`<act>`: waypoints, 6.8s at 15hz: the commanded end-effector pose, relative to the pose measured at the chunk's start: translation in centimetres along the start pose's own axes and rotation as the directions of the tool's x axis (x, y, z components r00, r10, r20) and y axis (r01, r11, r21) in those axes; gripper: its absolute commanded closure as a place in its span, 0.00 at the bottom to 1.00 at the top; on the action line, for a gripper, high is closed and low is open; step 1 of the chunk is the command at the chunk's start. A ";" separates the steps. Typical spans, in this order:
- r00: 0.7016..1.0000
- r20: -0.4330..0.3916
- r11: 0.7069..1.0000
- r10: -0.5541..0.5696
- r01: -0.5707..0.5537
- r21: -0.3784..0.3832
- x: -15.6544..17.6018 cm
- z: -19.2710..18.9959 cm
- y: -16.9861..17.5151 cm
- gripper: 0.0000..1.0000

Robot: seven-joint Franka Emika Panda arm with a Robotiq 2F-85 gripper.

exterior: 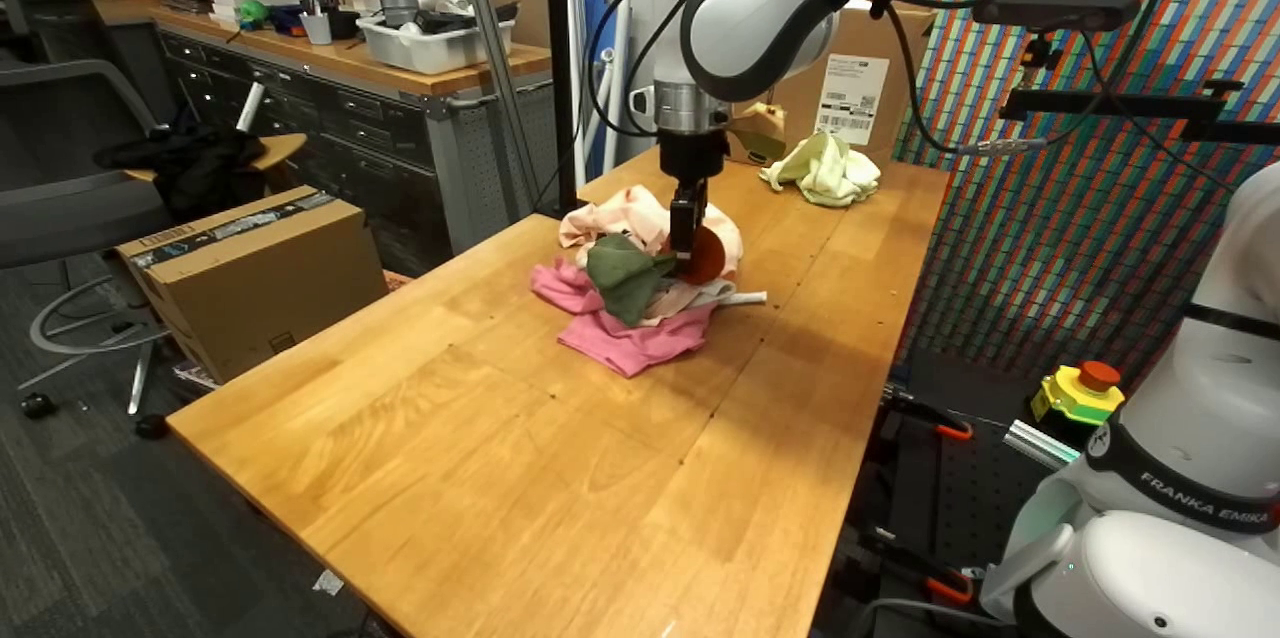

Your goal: Pick up the cloths and put them around the table.

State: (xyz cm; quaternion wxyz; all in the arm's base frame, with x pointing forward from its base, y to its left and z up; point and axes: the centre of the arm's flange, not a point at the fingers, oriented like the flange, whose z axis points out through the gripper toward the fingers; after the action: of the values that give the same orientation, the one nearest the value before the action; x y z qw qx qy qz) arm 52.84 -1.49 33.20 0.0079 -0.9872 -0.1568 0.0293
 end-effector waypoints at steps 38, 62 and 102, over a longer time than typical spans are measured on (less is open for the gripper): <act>0.947 0.286 0.989 -0.148 0.145 0.031 4.5 -19.4 -3.6 0.90; 0.880 0.147 0.891 -0.453 0.453 0.029 21.7 -14.4 -15.6 0.90; 0.961 -0.255 0.989 -0.105 0.128 0.075 29.1 1.7 -23.3 0.91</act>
State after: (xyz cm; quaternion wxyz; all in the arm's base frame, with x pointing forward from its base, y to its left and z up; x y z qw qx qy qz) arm 75.63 30.37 31.23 0.0512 -0.9679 -0.2200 -0.1099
